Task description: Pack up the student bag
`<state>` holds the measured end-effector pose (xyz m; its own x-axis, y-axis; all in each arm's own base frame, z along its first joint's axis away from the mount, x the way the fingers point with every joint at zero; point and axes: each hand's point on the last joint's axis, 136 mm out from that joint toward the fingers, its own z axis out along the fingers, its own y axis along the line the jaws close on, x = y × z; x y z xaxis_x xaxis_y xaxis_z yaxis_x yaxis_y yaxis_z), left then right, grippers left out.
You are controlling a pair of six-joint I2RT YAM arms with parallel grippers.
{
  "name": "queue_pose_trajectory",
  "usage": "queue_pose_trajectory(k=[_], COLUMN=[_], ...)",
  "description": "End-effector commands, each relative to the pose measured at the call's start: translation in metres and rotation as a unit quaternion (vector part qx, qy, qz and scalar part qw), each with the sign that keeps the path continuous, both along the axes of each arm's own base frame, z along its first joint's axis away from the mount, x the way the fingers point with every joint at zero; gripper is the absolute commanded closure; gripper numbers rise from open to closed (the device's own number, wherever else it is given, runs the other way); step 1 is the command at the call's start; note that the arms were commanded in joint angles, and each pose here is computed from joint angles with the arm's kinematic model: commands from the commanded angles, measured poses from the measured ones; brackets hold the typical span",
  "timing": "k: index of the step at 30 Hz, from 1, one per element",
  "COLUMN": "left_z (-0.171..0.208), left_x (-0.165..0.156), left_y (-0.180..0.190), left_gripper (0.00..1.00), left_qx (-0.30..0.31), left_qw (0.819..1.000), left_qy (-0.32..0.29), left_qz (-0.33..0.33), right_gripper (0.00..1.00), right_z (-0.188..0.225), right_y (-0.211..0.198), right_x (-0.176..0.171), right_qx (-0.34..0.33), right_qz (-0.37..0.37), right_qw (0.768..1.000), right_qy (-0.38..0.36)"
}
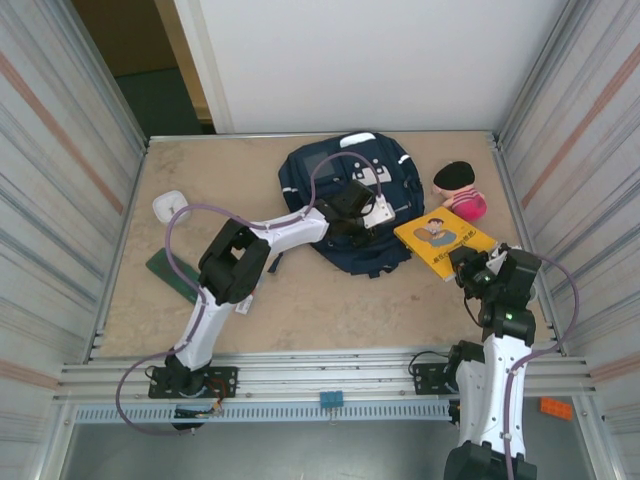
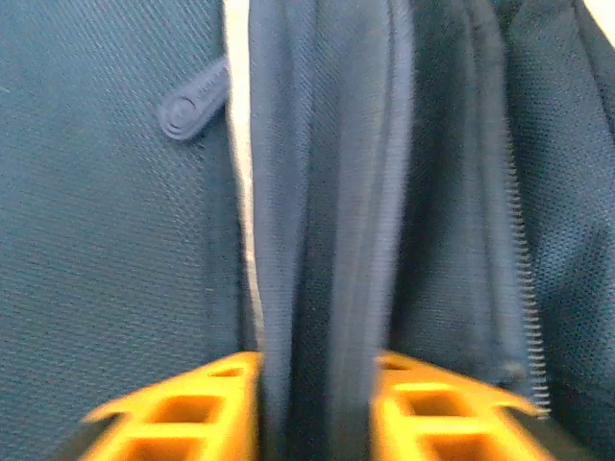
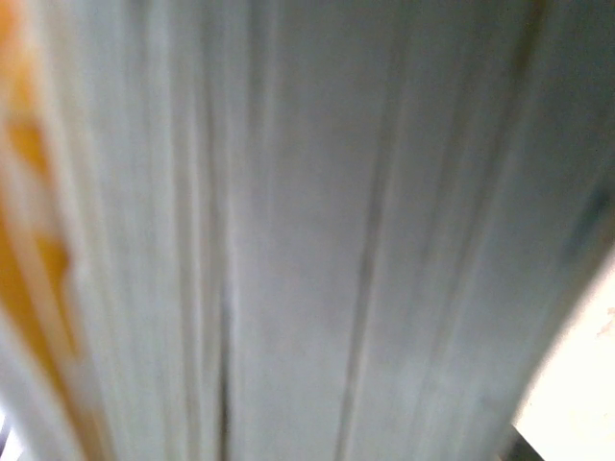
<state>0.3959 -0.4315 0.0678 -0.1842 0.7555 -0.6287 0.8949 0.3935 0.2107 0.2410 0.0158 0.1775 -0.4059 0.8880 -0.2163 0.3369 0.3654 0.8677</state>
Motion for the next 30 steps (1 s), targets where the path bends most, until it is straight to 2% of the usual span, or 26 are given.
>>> queue_pose_trajectory(k=[1,3,6,10,14,23,27,30], left_z=[0.016,0.027,0.062,0.083,0.108,0.178,0.203,0.217], left_x=[0.01,-0.001,-0.019,-0.053,-0.068,-0.06,-0.054,-0.048], left_y=[0.018,0.025,0.038,0.049,0.056,0.052,0.056,0.059], left_gripper=[0.95,1.0,1.0,1.0,1.0,1.0,1.0,1.0], left_qx=[0.003,-0.011,-0.049,-0.097,-0.144,-0.212,-0.252,-0.275], left_qw=[0.999,0.999,0.996,0.99,0.98,0.968,0.96,0.953], left_qy=[-0.022,-0.017,-0.006,0.034,0.062,0.06,0.063,0.07], left_qz=[0.036,0.047,0.075,0.093,0.124,0.117,0.107,0.107], right_gripper=[1.0,1.0,1.0,1.0,1.0,1.0,1.0,1.0], right_z=[0.031,0.031,0.034,0.043,0.058,0.07,0.06,0.06], right_y=[-0.004,-0.004,-0.005,-0.01,-0.014,-0.004,0.019,0.032], right_x=[0.006,0.009,0.013,0.017,0.012,-0.03,-0.038,-0.038], right_qx=[-0.038,-0.042,-0.041,-0.029,-0.049,-0.096,-0.064,-0.02], right_qz=[0.008,0.01,0.013,0.01,0.006,0.009,0.061,0.071], right_qw=[0.998,0.998,0.997,0.997,0.996,0.994,0.996,0.996], right_qy=[-0.053,-0.053,-0.063,-0.075,-0.079,-0.051,-0.031,-0.054])
